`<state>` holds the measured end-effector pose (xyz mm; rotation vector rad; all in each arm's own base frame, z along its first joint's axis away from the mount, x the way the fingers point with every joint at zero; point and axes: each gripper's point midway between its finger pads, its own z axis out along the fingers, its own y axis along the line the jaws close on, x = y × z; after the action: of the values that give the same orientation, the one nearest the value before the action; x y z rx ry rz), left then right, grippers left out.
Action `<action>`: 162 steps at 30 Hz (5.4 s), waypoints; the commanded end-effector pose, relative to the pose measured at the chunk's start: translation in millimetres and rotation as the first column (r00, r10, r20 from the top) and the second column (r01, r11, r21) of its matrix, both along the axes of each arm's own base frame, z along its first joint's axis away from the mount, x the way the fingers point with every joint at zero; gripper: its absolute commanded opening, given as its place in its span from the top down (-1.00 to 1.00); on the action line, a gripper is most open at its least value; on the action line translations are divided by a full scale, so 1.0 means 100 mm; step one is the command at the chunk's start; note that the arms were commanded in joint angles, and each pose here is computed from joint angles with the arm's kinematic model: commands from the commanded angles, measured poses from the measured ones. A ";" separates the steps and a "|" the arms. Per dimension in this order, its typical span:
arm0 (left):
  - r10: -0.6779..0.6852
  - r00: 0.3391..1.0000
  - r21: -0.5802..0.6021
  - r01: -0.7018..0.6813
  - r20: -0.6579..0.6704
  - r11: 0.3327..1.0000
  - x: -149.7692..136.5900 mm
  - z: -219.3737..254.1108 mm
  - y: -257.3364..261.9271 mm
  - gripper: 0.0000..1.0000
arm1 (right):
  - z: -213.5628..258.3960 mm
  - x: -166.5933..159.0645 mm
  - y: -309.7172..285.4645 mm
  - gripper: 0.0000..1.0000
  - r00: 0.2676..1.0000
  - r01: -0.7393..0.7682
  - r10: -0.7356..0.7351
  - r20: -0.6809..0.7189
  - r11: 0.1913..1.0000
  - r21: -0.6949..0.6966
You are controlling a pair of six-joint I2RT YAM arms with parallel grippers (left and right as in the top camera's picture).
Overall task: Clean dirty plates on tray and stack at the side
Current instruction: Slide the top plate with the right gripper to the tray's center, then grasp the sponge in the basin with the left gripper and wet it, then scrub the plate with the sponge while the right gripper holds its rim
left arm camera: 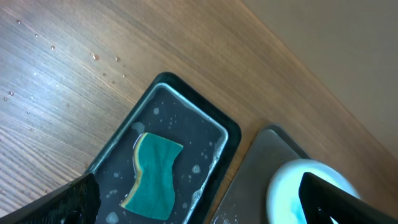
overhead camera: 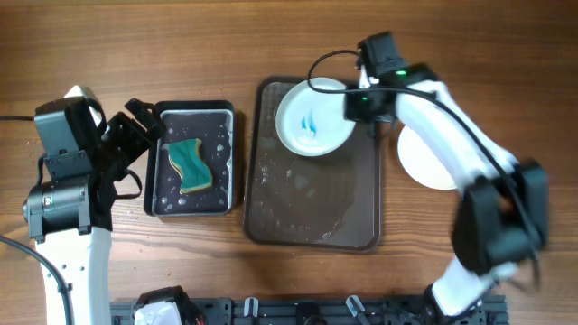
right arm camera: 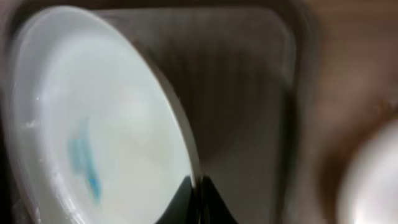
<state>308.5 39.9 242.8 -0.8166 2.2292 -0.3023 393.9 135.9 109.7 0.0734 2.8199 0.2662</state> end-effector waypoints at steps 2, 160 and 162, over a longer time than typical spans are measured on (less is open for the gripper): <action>-0.019 1.000 0.005 0.019 0.011 1.000 0.00 0.04 -0.03 -1.00 | 0.64 -0.56 -0.16 0.91 0.998 0.055 -0.055 0.005 0.998 0.040; -0.830 0.376 -0.411 0.736 -0.411 0.537 0.12 -2.24 -3.47 0.92 | -1.27 -0.81 -0.14 0.91 0.961 0.040 -0.005 -0.276 0.992 0.122; -0.876 0.336 -0.460 0.753 -0.346 0.471 0.03 -2.18 -3.68 0.92 | -1.27 -0.82 -0.15 0.92 0.960 0.040 -0.005 -0.279 0.992 0.121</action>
<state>358.9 -262.1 21.2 0.1673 3.0096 -0.4225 316.9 131.0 -0.8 0.1649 3.0311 0.5624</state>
